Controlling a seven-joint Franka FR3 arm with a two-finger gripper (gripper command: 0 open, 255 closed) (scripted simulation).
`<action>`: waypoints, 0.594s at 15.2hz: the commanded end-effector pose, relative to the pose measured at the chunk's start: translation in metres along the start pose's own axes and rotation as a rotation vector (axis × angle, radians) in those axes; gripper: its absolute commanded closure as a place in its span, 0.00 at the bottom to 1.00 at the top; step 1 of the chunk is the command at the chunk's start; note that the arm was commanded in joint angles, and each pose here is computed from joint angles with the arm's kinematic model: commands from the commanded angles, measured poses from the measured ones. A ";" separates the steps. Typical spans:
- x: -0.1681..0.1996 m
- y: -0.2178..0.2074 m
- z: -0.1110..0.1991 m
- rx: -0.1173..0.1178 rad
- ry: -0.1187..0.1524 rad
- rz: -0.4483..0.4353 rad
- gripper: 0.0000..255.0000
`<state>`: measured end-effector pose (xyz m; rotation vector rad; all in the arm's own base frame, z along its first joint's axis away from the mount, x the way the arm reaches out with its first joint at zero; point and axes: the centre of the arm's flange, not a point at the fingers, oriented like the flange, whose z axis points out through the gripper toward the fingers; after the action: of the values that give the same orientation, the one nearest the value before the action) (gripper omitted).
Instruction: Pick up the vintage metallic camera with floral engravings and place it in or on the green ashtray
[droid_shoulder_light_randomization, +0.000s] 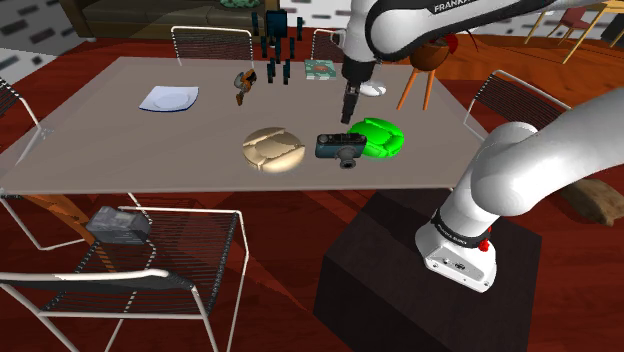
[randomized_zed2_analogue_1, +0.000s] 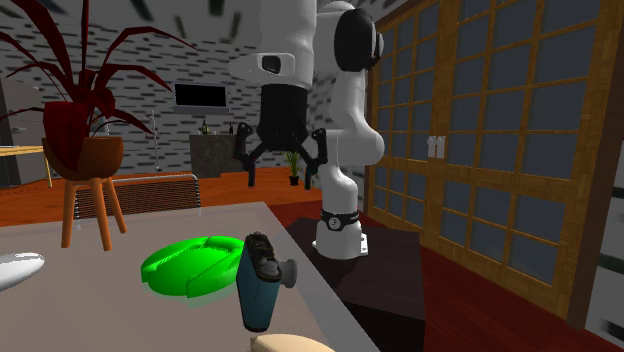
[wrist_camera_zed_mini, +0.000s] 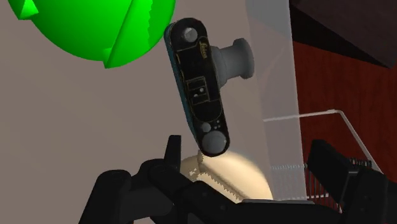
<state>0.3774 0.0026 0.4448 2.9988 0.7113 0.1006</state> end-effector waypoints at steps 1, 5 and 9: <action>0.005 0.002 0.024 -0.016 -0.020 -0.047 0.00; 0.013 0.010 0.076 -0.046 -0.062 -0.134 0.00; 0.013 0.013 0.101 -0.051 -0.069 -0.150 0.00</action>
<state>0.4010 -0.0058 0.3517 2.8759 0.9036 0.0080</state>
